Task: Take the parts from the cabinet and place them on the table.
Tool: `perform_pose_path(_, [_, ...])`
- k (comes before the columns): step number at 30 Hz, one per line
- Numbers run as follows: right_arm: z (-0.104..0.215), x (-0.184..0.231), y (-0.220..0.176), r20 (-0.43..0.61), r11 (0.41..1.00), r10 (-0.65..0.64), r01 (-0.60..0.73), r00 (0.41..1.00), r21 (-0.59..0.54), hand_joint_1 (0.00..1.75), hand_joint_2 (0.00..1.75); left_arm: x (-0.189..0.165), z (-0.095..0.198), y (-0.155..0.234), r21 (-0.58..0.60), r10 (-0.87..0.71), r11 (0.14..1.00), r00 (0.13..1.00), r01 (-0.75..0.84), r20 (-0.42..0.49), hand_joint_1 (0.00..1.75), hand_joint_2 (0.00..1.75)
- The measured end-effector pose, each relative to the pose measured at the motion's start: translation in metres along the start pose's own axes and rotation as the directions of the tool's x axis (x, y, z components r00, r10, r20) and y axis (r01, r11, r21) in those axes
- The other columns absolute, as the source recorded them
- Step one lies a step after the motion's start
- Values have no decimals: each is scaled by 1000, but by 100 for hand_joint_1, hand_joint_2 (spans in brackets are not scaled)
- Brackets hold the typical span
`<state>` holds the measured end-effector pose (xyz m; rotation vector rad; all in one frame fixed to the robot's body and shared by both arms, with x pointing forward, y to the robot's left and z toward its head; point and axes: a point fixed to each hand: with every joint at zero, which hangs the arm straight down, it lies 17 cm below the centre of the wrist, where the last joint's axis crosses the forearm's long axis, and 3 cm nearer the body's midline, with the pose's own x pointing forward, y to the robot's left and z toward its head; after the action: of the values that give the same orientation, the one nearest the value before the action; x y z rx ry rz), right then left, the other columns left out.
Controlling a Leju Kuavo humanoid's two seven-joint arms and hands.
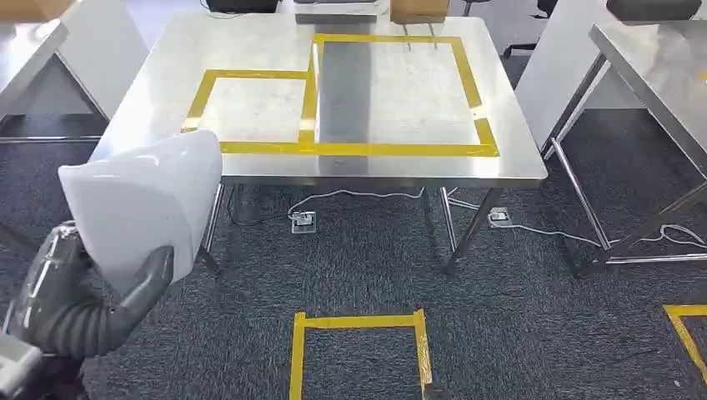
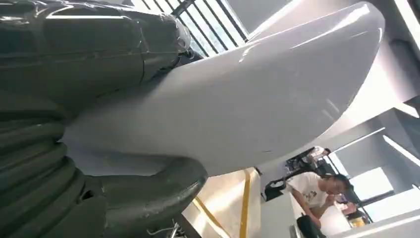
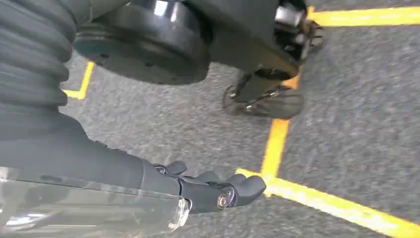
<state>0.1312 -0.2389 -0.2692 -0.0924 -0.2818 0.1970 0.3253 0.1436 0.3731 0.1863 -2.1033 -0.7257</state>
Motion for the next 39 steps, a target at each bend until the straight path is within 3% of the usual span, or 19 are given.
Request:
perform_pose_path(22, [-1,4,-8,5,1000,2,-2,1000,-9,0,175,5,-2,3,6,-5,1000,1000,5,17,175,175])
perform_pose_path(33, [0,-9,-3,-20,1000,10,-10,1000,1,0,175,-8,3,1,-3,-6,1000,999,6,-46,175,175])
perform_pose_path(39, [0,-8,-5,-18,1000,13,-13,1000,-3,0,175,-3,4,3,5,-1,1000,999,1,-33,175,175])
